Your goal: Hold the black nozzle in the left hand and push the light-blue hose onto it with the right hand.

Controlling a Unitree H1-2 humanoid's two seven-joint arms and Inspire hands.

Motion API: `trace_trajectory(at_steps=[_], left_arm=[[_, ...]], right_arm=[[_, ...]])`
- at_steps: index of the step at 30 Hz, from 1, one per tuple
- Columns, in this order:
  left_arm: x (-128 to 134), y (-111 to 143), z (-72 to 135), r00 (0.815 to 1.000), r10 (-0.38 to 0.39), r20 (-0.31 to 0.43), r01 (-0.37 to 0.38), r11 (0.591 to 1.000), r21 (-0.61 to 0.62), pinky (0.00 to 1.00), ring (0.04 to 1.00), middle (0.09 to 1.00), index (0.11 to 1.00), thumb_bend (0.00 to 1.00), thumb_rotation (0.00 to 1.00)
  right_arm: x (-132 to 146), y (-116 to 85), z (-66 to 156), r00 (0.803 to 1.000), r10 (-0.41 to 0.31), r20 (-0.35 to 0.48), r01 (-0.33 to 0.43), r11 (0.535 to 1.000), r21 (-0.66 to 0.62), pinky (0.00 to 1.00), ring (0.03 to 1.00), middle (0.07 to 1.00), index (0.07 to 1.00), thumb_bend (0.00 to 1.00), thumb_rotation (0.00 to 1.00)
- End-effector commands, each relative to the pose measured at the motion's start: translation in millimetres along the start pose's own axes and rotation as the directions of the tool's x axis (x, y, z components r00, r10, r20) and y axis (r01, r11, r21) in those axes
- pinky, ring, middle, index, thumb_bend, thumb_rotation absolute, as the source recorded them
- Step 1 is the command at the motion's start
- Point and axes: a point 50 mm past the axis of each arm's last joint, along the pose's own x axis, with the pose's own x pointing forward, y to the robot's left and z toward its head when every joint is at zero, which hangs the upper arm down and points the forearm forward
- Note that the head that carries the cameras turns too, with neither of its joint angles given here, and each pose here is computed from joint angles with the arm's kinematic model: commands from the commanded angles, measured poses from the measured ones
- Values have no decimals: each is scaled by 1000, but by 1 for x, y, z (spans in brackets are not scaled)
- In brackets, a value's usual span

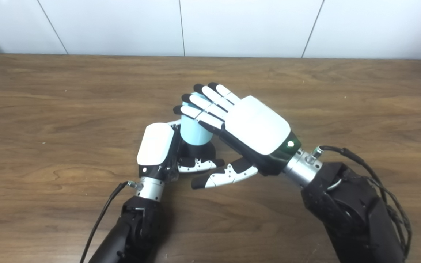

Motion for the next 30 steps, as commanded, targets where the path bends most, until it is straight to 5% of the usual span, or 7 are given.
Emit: trace_trajectory(at_steps=[1, 11, 19, 30], left_arm=[[-10, -17, -3, 997, -69, -22, 69, 998, 12, 452, 503, 475, 491, 525, 0], [-11, -17, -2, 997, -69, -21, 69, 997, 18, 436, 488, 449, 500, 524, 0], [-10, -17, -1, 997, -68, -24, 68, 998, 10, 434, 485, 446, 497, 524, 0], [-10, -18, 1, 997, -72, -28, 73, 997, 26, 441, 506, 497, 483, 524, 0]], right_arm=[[2, -6, -6, 1000, -22, 1, 22, 1000, -21, 1000, 1000, 962, 902, 559, 986], [-2, 2, -19, 1000, 10, -26, -10, 1000, -6, 993, 1000, 960, 876, 550, 1000], [-2, 6, -17, 999, 37, 34, -39, 997, 68, 940, 925, 888, 838, 550, 987], [1, 11, -10, 990, 118, 80, -126, 987, 98, 896, 868, 845, 819, 556, 856]])
